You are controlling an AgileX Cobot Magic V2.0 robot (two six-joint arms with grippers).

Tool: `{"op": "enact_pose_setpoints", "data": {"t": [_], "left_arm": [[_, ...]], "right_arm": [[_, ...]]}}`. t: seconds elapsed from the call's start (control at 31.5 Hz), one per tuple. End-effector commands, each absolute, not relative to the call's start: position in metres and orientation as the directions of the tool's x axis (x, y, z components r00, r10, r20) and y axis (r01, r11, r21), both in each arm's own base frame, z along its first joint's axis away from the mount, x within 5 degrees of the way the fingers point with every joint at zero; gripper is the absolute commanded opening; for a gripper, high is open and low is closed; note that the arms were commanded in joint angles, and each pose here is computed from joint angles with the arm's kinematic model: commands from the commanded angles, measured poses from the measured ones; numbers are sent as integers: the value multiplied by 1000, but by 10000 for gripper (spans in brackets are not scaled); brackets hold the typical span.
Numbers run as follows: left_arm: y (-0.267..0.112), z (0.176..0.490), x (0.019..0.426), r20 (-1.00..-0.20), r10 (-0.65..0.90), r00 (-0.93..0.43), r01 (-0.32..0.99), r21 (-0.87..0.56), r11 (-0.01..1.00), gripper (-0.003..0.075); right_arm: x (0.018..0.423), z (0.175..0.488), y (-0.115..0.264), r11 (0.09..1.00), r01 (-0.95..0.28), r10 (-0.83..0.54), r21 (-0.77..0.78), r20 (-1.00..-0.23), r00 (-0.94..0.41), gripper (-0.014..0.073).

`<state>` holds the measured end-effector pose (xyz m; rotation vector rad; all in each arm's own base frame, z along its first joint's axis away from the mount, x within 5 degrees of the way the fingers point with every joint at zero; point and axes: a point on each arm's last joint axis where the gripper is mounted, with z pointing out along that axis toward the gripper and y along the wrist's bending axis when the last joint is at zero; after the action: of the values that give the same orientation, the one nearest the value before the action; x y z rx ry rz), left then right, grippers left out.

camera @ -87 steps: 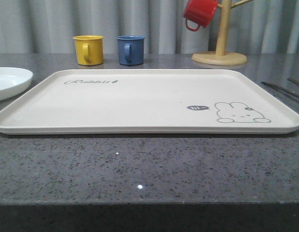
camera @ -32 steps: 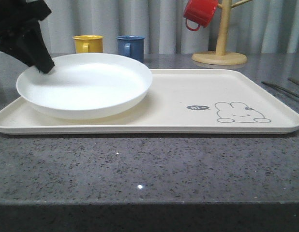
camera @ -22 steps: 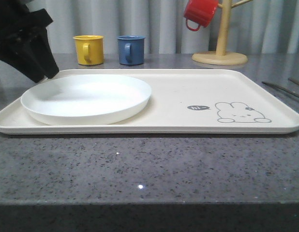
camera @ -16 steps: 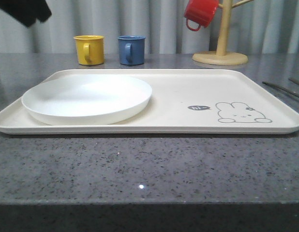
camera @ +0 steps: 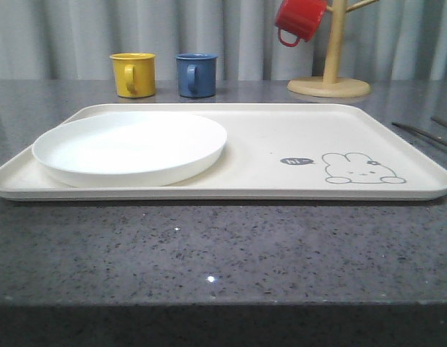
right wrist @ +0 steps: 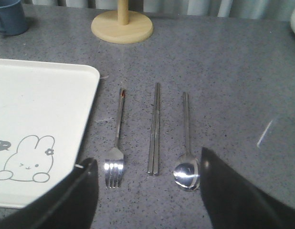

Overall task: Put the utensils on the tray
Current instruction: 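Withdraw the left gripper from the plate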

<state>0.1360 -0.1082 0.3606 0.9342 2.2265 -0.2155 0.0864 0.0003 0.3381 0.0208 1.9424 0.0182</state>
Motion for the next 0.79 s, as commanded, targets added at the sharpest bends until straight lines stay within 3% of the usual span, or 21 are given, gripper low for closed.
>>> {"op": "enact_pose_setpoints", "data": {"t": [0.0,0.22,0.51,0.76], "left_arm": [[-99,365,124,-743,509,-436,670,110,734,250],[-90,359,113,-745,507,-434,669,110,735,250],[-91,358,114,-740,510,-438,670,110,734,250],[-91,358,114,-740,510,-438,670,110,734,250]], "right_arm": [[93,352,0,1000,8,15,14,-951,-310,472],[150,355,11,998,-53,-9,29,-790,-613,312],[247,331,26,997,-78,-51,29,-523,-851,309],[302,311,31,997,-74,-53,32,-445,-894,309]]}}
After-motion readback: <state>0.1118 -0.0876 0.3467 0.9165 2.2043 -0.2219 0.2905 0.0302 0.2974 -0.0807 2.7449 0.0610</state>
